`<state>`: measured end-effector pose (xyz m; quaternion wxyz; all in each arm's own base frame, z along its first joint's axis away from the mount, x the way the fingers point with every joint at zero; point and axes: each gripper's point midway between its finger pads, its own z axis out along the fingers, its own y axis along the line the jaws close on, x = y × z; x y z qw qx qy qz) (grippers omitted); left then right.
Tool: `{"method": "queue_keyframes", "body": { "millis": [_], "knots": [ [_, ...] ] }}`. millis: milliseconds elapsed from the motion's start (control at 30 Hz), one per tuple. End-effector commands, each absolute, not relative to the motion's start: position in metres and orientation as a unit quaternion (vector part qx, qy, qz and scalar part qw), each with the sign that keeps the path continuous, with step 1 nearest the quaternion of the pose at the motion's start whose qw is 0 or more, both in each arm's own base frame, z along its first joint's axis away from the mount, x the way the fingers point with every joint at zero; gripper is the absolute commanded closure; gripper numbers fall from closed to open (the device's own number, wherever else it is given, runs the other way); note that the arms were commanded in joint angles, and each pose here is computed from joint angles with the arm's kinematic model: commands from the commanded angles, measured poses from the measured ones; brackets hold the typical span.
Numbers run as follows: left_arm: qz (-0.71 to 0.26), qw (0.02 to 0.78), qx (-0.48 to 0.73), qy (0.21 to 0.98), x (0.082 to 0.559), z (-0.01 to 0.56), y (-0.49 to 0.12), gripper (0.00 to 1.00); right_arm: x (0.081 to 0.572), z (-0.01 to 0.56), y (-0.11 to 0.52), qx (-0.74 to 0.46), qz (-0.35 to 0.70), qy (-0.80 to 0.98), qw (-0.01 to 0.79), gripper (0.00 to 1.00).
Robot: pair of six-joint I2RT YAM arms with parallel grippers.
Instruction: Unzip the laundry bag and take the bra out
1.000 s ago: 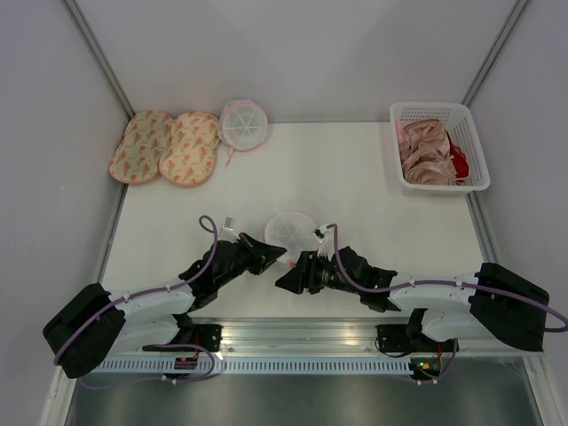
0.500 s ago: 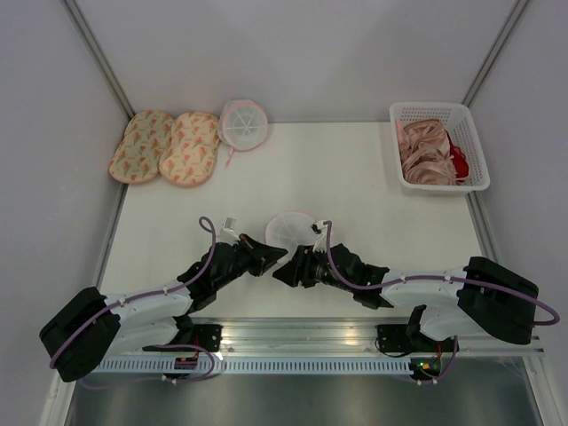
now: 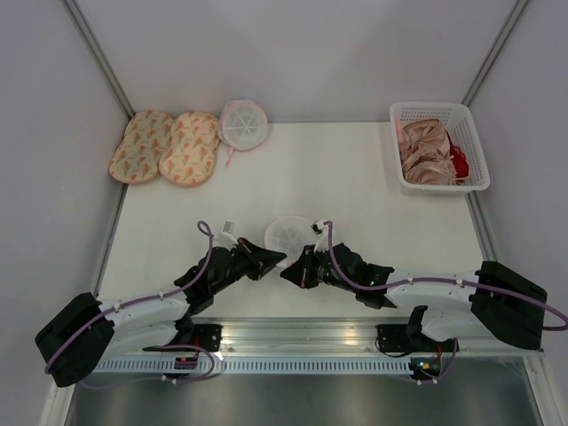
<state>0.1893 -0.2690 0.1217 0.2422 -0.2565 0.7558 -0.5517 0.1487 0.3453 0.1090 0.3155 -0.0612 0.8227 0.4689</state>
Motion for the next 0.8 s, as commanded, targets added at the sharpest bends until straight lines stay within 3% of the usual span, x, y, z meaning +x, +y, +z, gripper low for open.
{"method": "queue_keyframes", "body": {
  "millis": [0,433,767],
  "knots": [
    [-0.545,0.239,-0.251,0.763,0.18,0.115,-0.263,0.98,0.152,0.135,0.348,-0.077,0.47,0.814,0.332,1.0],
    [-0.485,0.317,-0.177,0.795,0.173,0.115,-0.226,0.98,0.109,0.067,0.332,-0.194,0.356,0.896,0.182,1.0],
    [-0.437,0.35,-0.153,0.814,0.18,0.12,-0.207,0.98,0.104,0.05,0.306,-0.223,0.283,0.92,0.154,1.0]
  ]
}}
